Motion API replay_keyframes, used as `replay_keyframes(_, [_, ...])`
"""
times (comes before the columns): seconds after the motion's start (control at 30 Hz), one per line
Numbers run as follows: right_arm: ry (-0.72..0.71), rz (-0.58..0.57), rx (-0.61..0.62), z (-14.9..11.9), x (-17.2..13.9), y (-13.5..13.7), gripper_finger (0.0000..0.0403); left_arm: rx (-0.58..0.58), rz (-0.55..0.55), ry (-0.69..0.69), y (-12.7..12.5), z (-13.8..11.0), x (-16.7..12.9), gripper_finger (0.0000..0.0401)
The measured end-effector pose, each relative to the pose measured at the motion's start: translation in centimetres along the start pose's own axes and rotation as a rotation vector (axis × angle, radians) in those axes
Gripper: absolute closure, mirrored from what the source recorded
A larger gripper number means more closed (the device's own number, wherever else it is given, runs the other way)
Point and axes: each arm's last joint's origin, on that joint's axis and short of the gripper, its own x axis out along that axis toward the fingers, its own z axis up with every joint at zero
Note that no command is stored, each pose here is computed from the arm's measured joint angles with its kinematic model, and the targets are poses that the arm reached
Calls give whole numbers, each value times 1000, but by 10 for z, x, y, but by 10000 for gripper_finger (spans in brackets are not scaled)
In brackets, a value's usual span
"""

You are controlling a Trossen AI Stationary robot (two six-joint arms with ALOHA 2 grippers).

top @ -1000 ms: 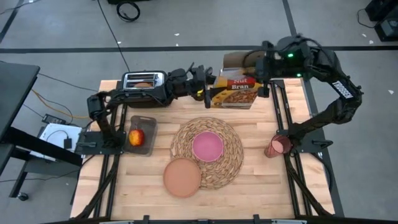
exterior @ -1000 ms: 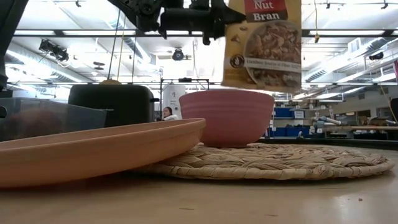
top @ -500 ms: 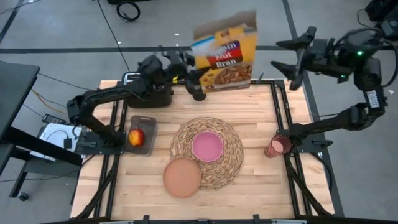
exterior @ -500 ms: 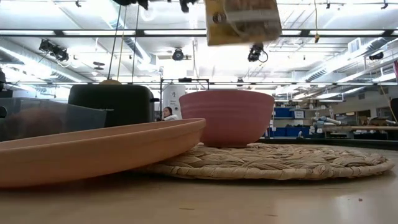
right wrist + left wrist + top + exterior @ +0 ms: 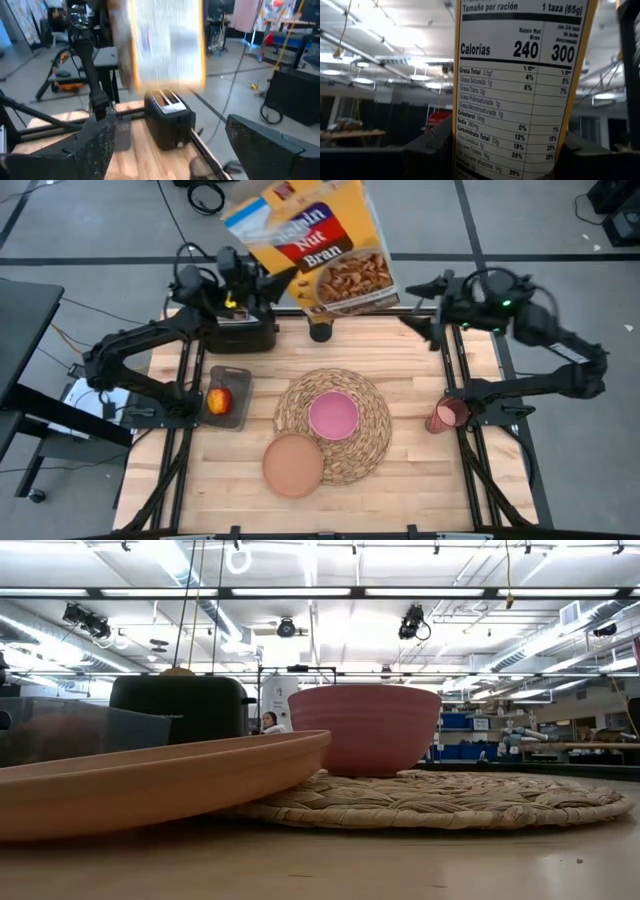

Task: Arrange a breakfast setting
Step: Pour the cereal from the yellow cereal box into the pink bowl

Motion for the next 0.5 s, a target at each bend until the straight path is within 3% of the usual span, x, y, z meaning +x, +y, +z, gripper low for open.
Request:
replay_keyframes(0.13, [-168,91,35,-18,32,2,15,-30,-21,-54,-4,7,-1,199])
replay_keyframes(0.3, [-457,150,78,-17,63,3,14,-46,-21,-93,-8,10,-1,199])
replay_keyframes(0.5, [-573,225,95,-14,87,10,14,-51,11,-73,-9,6,0,199])
